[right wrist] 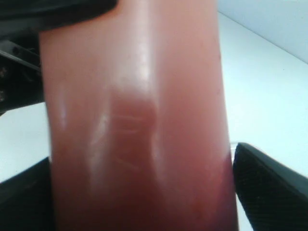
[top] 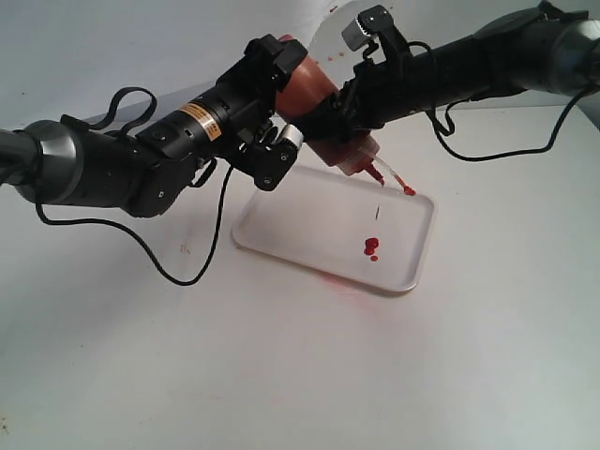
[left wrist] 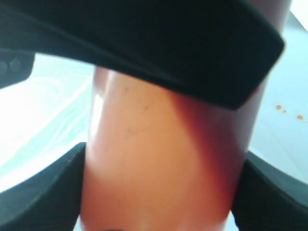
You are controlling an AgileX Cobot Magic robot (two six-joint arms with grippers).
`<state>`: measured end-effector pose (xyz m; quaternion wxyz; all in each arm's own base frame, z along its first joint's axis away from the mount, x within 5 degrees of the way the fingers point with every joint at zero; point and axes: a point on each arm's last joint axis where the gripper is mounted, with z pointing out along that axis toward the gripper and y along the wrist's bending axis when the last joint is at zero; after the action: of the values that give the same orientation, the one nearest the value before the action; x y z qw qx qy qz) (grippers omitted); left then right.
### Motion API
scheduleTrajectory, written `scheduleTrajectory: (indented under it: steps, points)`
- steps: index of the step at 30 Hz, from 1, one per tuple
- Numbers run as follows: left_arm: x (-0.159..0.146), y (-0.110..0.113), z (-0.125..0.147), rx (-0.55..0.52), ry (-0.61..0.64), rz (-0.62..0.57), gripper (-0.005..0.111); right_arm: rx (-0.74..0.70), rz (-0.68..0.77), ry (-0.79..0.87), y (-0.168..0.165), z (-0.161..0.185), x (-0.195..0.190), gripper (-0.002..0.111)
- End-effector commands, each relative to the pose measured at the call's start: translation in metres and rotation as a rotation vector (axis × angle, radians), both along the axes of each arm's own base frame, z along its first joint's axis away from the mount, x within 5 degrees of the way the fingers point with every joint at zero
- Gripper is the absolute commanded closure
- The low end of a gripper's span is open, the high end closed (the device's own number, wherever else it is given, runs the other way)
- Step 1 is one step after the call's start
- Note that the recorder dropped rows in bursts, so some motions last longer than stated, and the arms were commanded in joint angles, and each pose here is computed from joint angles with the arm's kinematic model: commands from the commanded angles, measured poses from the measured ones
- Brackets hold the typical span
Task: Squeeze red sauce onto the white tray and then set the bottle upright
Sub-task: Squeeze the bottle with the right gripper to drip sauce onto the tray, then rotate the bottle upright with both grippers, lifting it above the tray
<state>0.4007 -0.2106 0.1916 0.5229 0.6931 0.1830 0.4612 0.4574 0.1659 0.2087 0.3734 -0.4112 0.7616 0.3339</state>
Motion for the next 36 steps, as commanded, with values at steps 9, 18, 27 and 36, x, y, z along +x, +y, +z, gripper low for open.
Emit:
scheduleTrajectory:
  steps: [9,18,27,36]
  points:
    - [-0.003,-0.004,0.022,-0.271,-0.013,-0.021,0.107,0.011,-0.076,-0.018,-0.006,0.004,0.007,0.028]
    - [-0.011,0.002,0.010,-0.334,0.017,-0.009,0.107,0.025,-0.047,-0.020,-0.006,0.014,0.003,0.028]
    - [-0.009,0.006,0.009,-0.399,0.058,-0.005,0.107,0.035,-0.023,-0.036,-0.006,0.027,-0.002,0.028]
    - [-0.014,0.009,0.002,-0.422,0.100,-0.004,0.107,0.048,-0.026,-0.094,-0.008,0.055,-0.009,0.025]
